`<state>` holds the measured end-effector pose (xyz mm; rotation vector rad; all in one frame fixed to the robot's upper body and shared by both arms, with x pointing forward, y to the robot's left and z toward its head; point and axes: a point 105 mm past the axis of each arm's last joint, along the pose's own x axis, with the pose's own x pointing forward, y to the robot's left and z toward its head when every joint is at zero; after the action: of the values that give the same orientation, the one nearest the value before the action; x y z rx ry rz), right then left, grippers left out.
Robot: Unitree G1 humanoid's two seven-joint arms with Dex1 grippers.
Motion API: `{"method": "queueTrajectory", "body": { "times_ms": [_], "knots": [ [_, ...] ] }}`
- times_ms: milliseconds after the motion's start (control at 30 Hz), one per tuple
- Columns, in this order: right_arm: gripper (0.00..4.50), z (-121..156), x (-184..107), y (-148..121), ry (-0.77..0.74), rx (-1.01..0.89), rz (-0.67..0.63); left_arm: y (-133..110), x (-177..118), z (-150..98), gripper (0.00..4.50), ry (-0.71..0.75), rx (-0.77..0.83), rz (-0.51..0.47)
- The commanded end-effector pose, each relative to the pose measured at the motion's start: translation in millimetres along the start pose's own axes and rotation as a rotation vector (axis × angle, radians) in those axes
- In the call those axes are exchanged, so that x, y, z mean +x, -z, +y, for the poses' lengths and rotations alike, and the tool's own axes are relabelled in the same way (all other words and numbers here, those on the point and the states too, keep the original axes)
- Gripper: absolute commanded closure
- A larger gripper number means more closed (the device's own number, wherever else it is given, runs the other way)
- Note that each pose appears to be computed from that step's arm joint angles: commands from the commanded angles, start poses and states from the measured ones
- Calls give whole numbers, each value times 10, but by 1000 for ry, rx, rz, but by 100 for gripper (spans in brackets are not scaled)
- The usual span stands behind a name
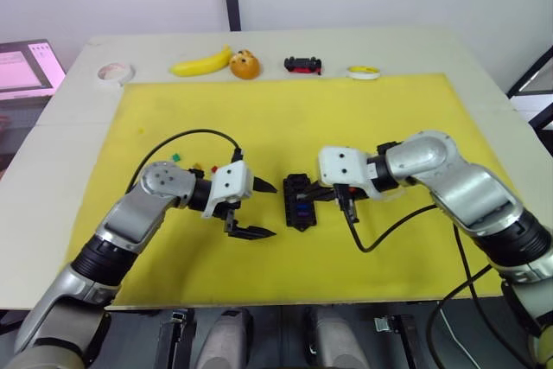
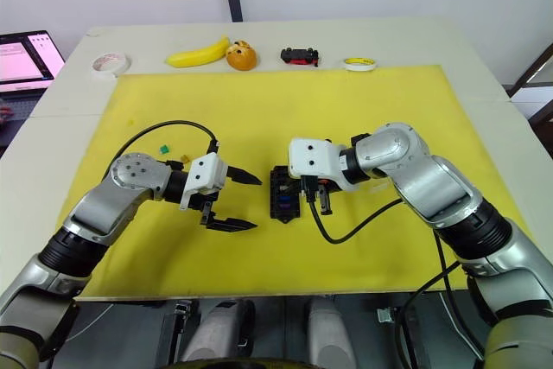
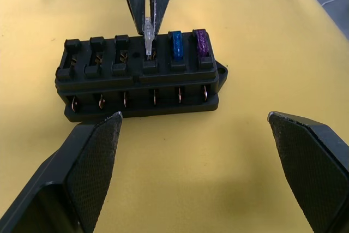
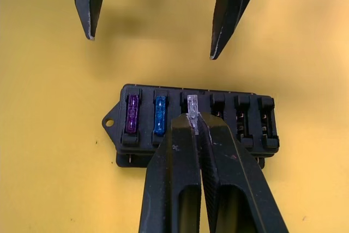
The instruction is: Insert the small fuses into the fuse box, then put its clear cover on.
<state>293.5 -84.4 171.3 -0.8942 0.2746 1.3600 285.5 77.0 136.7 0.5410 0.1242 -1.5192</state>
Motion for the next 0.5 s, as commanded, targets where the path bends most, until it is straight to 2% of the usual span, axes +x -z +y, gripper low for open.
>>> {"method": "queueTrajectory", "body": {
  "times_ms": [33, 500],
  "knots": [
    [450, -28, -47, -64, 18, -33, -16, -135, -31, 26, 3, -20, 49, -26],
    [450, -42, -32, -46, 19, -34, -7, -172, -6, 11, 3, -18, 47, -36]
  ]
}}
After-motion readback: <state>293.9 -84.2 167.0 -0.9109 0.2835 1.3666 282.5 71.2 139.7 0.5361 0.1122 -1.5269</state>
